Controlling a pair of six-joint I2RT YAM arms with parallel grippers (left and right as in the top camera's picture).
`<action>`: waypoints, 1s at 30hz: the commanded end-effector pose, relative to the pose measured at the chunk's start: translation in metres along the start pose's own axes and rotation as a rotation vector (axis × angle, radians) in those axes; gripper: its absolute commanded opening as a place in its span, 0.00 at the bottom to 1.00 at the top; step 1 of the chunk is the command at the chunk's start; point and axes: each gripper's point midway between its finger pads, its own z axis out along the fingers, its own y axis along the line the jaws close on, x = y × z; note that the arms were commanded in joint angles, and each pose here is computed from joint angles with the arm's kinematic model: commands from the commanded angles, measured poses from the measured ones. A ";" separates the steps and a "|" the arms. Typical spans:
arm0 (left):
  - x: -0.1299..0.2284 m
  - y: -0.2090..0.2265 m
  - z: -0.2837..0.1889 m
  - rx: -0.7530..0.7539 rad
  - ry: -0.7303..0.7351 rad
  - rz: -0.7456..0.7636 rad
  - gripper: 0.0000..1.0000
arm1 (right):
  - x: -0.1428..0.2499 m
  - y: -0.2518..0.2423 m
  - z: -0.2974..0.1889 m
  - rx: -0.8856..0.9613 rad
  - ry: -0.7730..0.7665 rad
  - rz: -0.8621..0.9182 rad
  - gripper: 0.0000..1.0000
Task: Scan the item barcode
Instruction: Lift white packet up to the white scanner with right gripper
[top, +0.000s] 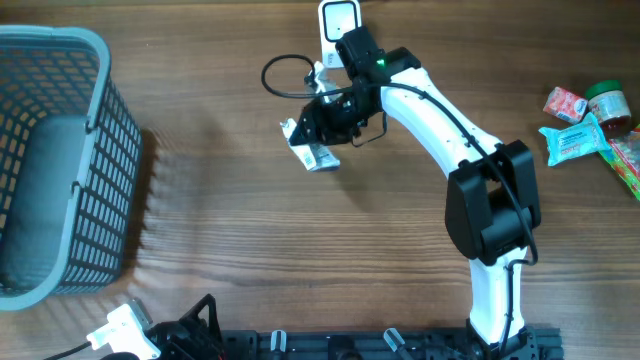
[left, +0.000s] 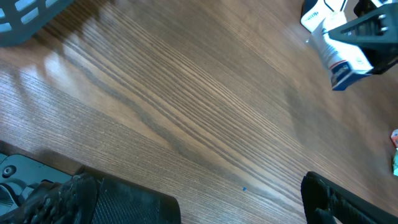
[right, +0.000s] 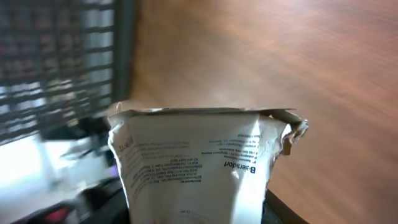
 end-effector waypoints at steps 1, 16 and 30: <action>0.004 0.000 0.001 0.004 0.016 -0.004 1.00 | -0.026 -0.050 -0.017 0.337 -0.120 -0.051 0.46; 0.004 0.000 0.001 0.004 0.016 -0.004 1.00 | -0.171 -0.085 -0.157 1.350 -0.455 -0.866 0.36; 0.004 0.000 0.001 0.004 0.016 -0.004 1.00 | -0.238 -0.081 -0.121 1.843 -0.635 -1.183 0.32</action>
